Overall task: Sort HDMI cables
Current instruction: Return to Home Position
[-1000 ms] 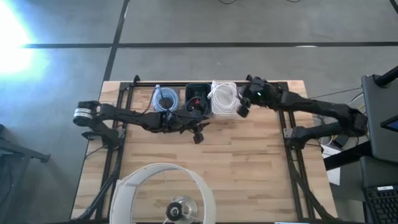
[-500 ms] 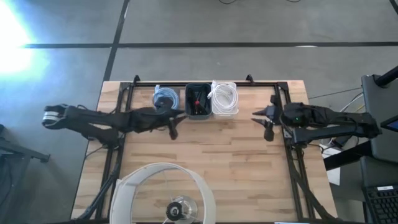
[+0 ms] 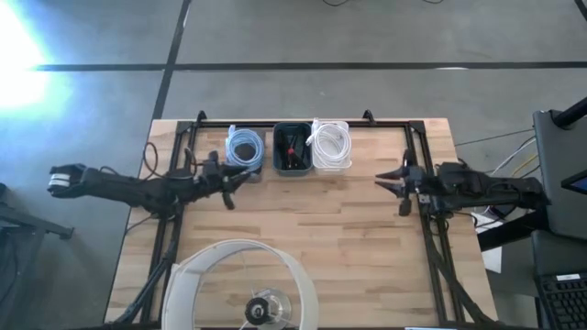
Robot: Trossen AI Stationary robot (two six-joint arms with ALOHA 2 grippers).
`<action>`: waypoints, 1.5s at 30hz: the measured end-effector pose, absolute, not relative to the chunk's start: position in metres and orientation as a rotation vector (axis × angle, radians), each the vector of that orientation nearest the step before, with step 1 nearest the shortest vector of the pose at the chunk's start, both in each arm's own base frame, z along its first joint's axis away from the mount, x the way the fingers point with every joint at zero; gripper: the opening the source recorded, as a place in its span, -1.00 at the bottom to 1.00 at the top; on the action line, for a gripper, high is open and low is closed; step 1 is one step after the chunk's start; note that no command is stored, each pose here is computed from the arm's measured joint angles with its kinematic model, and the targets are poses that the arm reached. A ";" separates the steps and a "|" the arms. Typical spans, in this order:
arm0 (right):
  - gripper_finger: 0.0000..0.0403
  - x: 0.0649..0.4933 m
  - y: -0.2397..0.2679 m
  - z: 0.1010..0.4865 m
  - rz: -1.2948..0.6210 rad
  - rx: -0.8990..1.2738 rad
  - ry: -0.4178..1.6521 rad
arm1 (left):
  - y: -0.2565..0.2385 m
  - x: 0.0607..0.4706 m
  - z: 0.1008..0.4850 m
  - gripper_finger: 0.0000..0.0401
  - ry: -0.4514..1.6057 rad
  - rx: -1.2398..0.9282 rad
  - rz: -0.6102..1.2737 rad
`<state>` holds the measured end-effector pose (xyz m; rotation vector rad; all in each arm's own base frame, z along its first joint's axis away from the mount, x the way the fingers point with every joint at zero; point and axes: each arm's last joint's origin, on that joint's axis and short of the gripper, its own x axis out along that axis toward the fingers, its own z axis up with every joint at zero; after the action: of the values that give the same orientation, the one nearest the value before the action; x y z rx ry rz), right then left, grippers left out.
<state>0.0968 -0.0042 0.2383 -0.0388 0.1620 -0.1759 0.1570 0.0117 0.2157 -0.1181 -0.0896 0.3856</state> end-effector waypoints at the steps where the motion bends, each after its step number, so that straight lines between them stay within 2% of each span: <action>1: -0.63 0.095 -0.004 0.238 -0.154 -0.036 0.123 | 0.012 0.155 0.213 -0.45 -0.090 -0.118 0.385; 7: -0.66 0.089 -0.003 0.228 -0.140 0.020 -0.006 | 0.012 0.145 0.204 -0.45 -0.107 -0.108 0.390; 14: -0.62 0.088 -0.003 0.203 -0.139 0.025 -0.101 | 0.012 0.132 0.191 -0.45 -0.228 -0.102 0.390; 26: -0.61 0.096 -0.003 0.177 -0.142 0.007 -0.115 | 0.012 0.130 0.186 -0.45 -0.217 -0.071 0.396; 36: -0.67 0.097 -0.003 0.176 -0.146 -0.050 -0.099 | 0.012 0.132 0.175 -0.45 -0.106 -0.091 0.397; 45: -0.61 0.097 -0.003 0.175 -0.146 -0.051 -0.095 | 0.012 0.132 0.164 -0.45 0.007 -0.081 0.402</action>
<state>0.0970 -0.0032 0.1753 -0.0512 -0.0948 -0.1456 0.1323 0.0120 0.1636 -0.0810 0.0069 0.4017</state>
